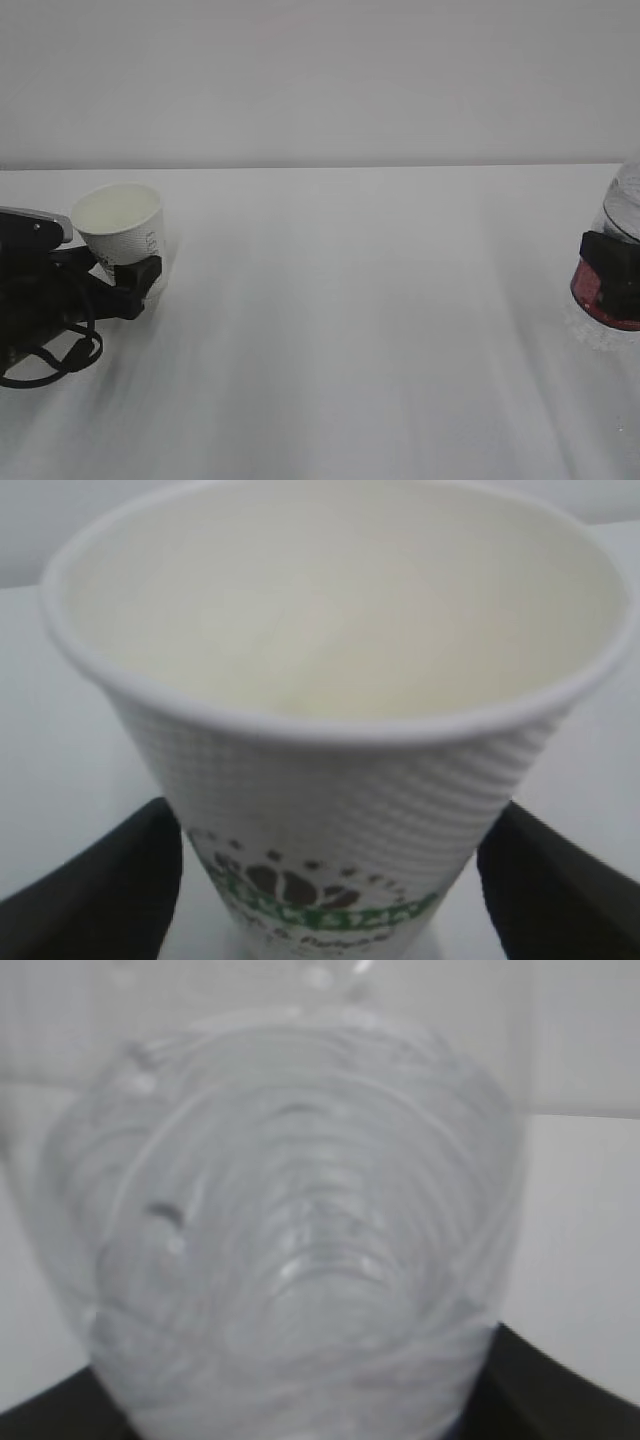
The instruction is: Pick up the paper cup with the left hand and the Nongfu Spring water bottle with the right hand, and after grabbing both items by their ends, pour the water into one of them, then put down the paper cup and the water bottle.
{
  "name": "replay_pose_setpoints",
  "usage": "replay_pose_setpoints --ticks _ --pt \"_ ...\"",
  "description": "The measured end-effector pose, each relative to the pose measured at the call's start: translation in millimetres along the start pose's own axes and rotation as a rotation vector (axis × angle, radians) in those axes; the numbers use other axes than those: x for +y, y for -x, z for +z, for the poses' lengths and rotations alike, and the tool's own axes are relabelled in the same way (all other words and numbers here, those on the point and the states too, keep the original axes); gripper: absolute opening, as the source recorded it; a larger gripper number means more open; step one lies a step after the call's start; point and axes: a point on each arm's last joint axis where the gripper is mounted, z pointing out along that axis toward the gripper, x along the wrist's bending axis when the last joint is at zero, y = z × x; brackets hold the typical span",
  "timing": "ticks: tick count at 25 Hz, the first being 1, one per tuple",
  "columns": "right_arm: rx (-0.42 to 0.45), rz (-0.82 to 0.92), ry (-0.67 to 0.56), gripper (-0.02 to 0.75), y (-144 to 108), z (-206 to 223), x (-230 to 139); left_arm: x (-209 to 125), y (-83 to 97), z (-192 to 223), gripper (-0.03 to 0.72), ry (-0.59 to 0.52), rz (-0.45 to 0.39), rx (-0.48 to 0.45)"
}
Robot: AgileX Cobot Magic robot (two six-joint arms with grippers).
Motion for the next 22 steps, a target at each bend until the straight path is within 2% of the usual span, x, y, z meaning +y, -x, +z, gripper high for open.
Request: replay_pose_setpoints --ticks 16,22 --pt "0.000 -0.001 0.000 0.430 0.0 0.0 0.0 -3.7 -2.3 14.3 0.692 0.005 -0.030 0.008" --pt "0.001 -0.002 0.000 0.430 -0.1 0.0 0.0 -3.7 -3.0 14.2 0.668 0.006 -0.033 0.016"
